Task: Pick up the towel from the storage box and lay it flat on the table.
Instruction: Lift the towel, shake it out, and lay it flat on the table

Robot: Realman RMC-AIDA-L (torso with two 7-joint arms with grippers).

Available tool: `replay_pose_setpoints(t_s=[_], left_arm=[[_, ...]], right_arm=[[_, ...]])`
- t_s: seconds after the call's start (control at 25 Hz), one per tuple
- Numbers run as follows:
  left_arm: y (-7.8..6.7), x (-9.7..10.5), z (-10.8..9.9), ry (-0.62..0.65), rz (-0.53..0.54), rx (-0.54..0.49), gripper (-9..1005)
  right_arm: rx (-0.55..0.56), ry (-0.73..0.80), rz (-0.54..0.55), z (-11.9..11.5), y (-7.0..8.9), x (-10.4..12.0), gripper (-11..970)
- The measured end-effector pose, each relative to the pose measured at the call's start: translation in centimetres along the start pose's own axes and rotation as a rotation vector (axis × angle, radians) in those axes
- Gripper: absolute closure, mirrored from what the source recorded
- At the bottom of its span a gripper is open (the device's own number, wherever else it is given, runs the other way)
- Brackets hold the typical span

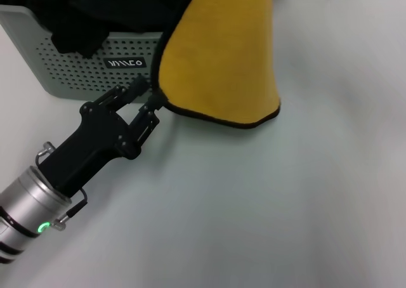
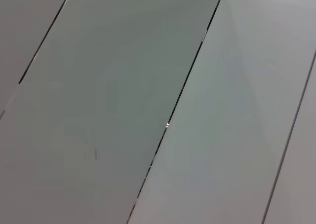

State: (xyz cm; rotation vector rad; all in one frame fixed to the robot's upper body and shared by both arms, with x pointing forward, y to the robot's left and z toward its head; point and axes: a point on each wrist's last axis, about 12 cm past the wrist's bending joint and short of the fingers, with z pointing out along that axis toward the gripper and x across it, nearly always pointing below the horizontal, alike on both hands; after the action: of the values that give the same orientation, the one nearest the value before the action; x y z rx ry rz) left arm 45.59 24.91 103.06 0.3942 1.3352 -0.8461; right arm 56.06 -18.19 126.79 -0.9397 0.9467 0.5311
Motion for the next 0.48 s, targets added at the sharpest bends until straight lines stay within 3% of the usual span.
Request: replay_pose_setpoints(t_s=[0.48], left_arm=[[0.17, 0.28, -0.04, 0.026, -0.013, -0.013, 666]], right_arm=[[-0.005, -0.008, -0.007, 0.19, 0.04, -0.31, 926]])
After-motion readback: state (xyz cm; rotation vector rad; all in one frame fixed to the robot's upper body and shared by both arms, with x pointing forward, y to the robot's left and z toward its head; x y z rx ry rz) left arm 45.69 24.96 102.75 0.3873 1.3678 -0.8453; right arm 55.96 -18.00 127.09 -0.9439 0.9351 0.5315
